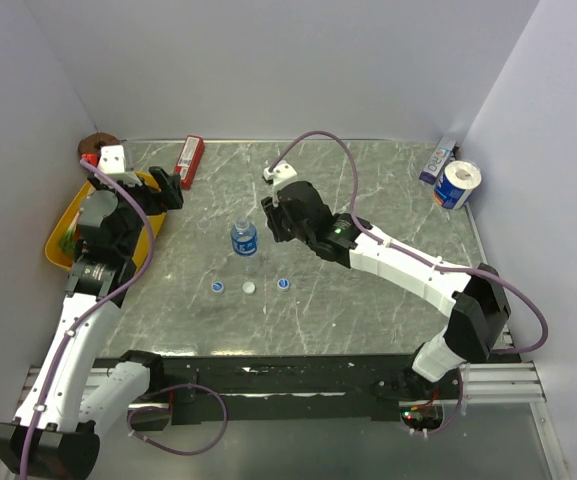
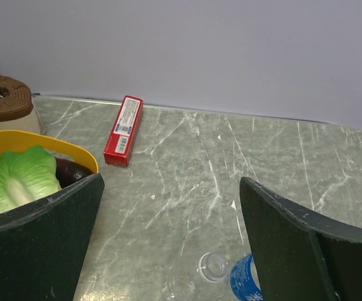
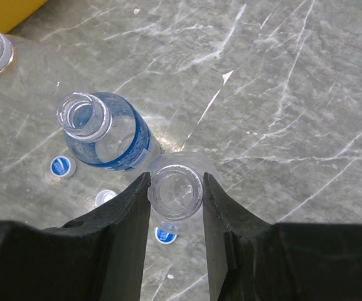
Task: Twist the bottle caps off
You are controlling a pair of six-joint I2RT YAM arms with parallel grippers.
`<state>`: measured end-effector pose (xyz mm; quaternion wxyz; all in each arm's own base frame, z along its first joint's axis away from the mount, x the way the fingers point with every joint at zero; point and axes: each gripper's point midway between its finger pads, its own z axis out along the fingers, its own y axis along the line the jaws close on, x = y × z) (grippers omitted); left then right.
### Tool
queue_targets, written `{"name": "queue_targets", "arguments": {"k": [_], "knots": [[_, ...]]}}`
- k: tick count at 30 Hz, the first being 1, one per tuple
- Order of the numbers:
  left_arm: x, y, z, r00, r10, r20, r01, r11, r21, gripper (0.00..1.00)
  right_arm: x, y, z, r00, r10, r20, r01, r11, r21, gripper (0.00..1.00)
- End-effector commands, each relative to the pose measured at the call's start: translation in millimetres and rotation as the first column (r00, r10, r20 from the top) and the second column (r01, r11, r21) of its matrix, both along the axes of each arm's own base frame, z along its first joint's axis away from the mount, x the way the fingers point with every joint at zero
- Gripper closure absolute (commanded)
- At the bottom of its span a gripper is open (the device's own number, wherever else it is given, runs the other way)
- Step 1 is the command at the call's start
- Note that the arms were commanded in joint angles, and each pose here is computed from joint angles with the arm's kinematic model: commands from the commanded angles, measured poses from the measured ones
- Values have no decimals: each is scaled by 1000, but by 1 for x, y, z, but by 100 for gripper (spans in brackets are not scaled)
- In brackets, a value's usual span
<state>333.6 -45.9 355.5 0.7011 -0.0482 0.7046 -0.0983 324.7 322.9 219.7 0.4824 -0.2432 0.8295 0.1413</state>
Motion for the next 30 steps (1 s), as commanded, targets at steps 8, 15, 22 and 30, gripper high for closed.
{"name": "queue_targets", "arguments": {"k": [8, 15, 22, 30], "knots": [[-5, -2, 16, 998, -16, 58, 18, 999, -30, 4, 11, -1, 10, 997, -45, 66, 44, 999, 25, 100], [-6, -2, 15, 998, -13, 58, 15, 999, -28, 4, 11, -1, 2, 998, -43, 49, 42, 999, 20, 100], [-6, 0, 17, 998, -9, 63, 10, 1000, -26, 4, 10, -3, -6, 998, -51, 32, 51, 999, 13, 100], [-7, 0, 18, 998, -5, 66, 7, 1000, -25, 4, 9, -8, -14, 998, -68, 15, 68, 998, 6, 100]]}}
